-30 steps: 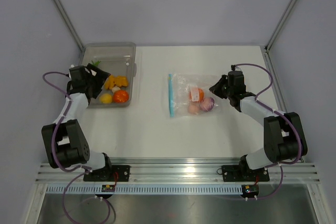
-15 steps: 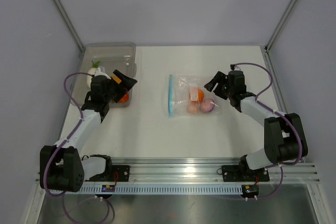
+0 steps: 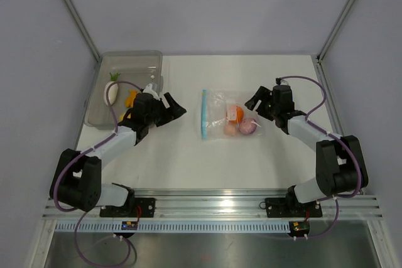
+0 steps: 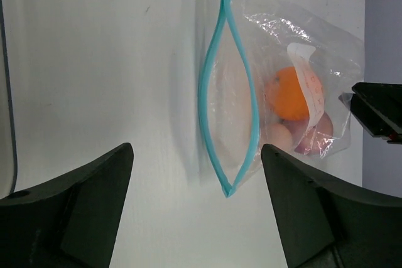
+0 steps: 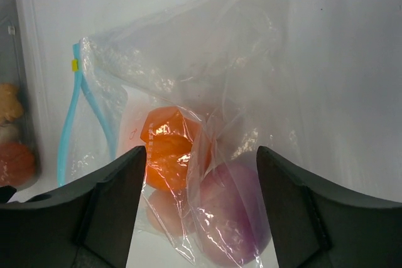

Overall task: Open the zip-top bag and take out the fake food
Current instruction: Place the fake vegetable in the bin, then pick up the fake vegetable from the zipper food storage bag.

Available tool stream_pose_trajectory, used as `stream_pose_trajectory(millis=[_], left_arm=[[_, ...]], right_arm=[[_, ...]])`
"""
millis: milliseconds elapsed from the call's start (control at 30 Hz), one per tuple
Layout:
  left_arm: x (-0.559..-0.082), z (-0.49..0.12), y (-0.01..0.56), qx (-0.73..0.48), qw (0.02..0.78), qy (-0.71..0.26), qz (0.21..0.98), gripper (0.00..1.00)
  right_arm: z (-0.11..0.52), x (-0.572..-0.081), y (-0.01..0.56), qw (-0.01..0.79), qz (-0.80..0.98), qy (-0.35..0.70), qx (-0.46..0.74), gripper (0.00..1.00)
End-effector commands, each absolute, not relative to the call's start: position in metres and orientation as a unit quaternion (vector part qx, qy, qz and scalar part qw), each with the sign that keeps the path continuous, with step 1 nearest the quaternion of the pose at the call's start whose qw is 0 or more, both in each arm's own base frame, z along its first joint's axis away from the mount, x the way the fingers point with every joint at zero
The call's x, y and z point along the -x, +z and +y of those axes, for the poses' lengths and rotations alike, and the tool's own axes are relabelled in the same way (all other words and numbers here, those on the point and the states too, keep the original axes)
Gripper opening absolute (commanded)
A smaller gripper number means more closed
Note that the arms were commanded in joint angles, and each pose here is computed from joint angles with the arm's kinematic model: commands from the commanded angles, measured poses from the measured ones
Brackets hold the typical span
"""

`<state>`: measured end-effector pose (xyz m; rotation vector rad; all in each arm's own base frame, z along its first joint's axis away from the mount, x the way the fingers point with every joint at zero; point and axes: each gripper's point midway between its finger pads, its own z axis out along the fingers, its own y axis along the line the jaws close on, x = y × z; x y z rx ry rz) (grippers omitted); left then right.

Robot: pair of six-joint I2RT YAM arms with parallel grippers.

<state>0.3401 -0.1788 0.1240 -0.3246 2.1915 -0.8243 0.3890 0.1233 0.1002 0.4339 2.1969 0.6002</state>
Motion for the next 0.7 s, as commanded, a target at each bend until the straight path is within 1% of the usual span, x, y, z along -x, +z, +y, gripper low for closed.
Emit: stream_pose_trajectory(millis=[0, 67, 133, 167, 200, 233, 267, 300, 367, 433, 467, 500, 600, 667], left_arm=[[-0.357, -0.190, 0.128, 0.103, 0.390, -0.334, 0.852, 0.84], [-0.357, -0.201, 0.113, 0.100, 0.362, -0.349, 0.859, 0.82], [-0.358, -0.213, 0.101, 0.094, 0.330, -0.368, 0.864, 0.80], [-0.359, -0.216, 0.097, 0.095, 0.320, -0.373, 0.866, 0.76], [-0.359, -0.219, 0.094, 0.093, 0.313, -0.375, 0.868, 0.74], [-0.360, -0.223, 0.089, 0.091, 0.307, -0.374, 0.870, 0.72], [-0.360, -0.224, 0.088, 0.089, 0.306, -0.374, 0.871, 0.69], [-0.360, -0.227, 0.087, 0.086, 0.304, -0.375, 0.872, 0.67], [-0.361, -0.228, 0.089, 0.084, 0.308, -0.373, 0.871, 0.64], [-0.361, -0.230, 0.090, 0.077, 0.313, -0.370, 0.871, 0.61], [-0.361, -0.231, 0.091, 0.075, 0.314, -0.371, 0.871, 0.58], [-0.359, -0.235, 0.092, 0.069, 0.313, -0.374, 0.870, 0.54], [-0.358, -0.244, 0.088, 0.061, 0.306, -0.380, 0.871, 0.39], [-0.357, -0.249, 0.087, 0.057, 0.302, -0.383, 0.871, 0.31]], right_arm=[[0.124, -0.400, 0.113, 0.420, 0.859, 0.241, -0.167, 0.77], [0.127, -0.400, 0.111, 0.417, 0.859, 0.249, -0.163, 0.63], [0.130, -0.401, 0.109, 0.413, 0.860, 0.254, -0.160, 0.45], [0.132, -0.401, 0.107, 0.408, 0.861, 0.260, -0.159, 0.41], [0.134, -0.402, 0.108, 0.406, 0.861, 0.264, -0.157, 0.37], [0.135, -0.402, 0.106, 0.403, 0.862, 0.265, -0.156, 0.23], [0.137, -0.401, 0.105, 0.399, 0.863, 0.268, -0.154, 0.19], [0.138, -0.402, 0.106, 0.400, 0.862, 0.271, -0.153, 0.13], [0.140, -0.403, 0.106, 0.398, 0.862, 0.276, -0.150, 0.05], [0.141, -0.403, 0.106, 0.396, 0.862, 0.280, -0.146, 0.03], [0.142, -0.403, 0.107, 0.397, 0.862, 0.282, -0.142, 0.00], [0.143, -0.403, 0.106, 0.394, 0.863, 0.282, -0.140, 0.00], [0.145, -0.403, 0.106, 0.391, 0.865, 0.284, -0.135, 0.00], [0.144, -0.403, 0.108, 0.394, 0.864, 0.284, -0.135, 0.00]])
